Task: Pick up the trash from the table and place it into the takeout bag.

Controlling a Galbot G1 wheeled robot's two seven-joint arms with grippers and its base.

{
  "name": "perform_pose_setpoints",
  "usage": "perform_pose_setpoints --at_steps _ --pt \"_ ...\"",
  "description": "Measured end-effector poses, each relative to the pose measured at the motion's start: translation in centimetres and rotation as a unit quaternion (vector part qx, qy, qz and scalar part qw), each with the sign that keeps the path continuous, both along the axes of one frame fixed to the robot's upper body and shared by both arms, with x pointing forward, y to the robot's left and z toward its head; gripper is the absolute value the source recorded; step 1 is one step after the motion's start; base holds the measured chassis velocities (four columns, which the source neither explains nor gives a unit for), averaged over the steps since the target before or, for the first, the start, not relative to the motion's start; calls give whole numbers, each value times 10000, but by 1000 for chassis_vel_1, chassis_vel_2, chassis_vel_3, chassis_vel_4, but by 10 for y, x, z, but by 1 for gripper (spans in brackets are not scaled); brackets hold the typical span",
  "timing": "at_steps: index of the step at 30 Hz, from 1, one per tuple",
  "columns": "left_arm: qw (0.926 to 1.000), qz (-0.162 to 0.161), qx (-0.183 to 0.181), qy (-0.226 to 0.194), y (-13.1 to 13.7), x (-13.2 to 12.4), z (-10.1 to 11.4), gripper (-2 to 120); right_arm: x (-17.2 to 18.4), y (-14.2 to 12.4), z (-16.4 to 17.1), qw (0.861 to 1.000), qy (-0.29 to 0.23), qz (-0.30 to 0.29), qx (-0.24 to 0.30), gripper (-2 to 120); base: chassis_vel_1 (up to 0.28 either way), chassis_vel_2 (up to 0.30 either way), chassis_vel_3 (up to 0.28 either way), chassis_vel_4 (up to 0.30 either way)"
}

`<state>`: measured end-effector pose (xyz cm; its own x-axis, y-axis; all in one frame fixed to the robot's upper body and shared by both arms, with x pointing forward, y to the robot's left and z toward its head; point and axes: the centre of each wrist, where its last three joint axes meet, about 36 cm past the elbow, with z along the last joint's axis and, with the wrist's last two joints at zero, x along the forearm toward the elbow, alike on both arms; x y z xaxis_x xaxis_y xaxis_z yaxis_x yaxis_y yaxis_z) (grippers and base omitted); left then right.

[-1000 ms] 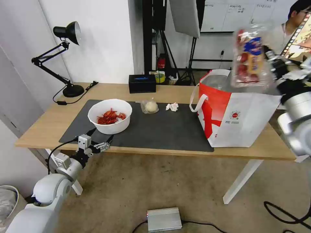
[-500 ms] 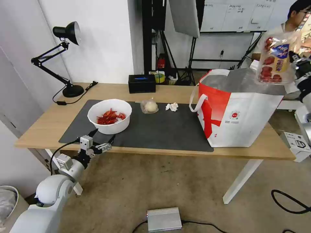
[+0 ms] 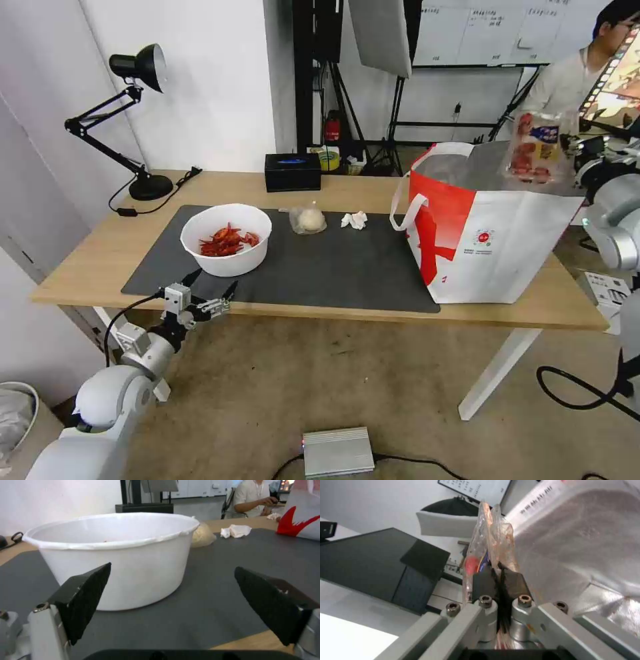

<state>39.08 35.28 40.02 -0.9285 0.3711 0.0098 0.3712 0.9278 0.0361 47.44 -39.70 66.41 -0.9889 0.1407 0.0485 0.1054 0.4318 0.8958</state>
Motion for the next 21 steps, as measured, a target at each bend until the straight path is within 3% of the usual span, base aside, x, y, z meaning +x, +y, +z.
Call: perform_pose_setpoints --at_steps 9,21 --pt "10000 -21 1 0 -1 -2 1 100 -1 1 -6 9999 104 9 41 2 0 0 0 0" --pt "10000 -39 -26 0 -5 -5 1 100 -4 3 -13 9999 98 62 46 48 0 0 0 0"
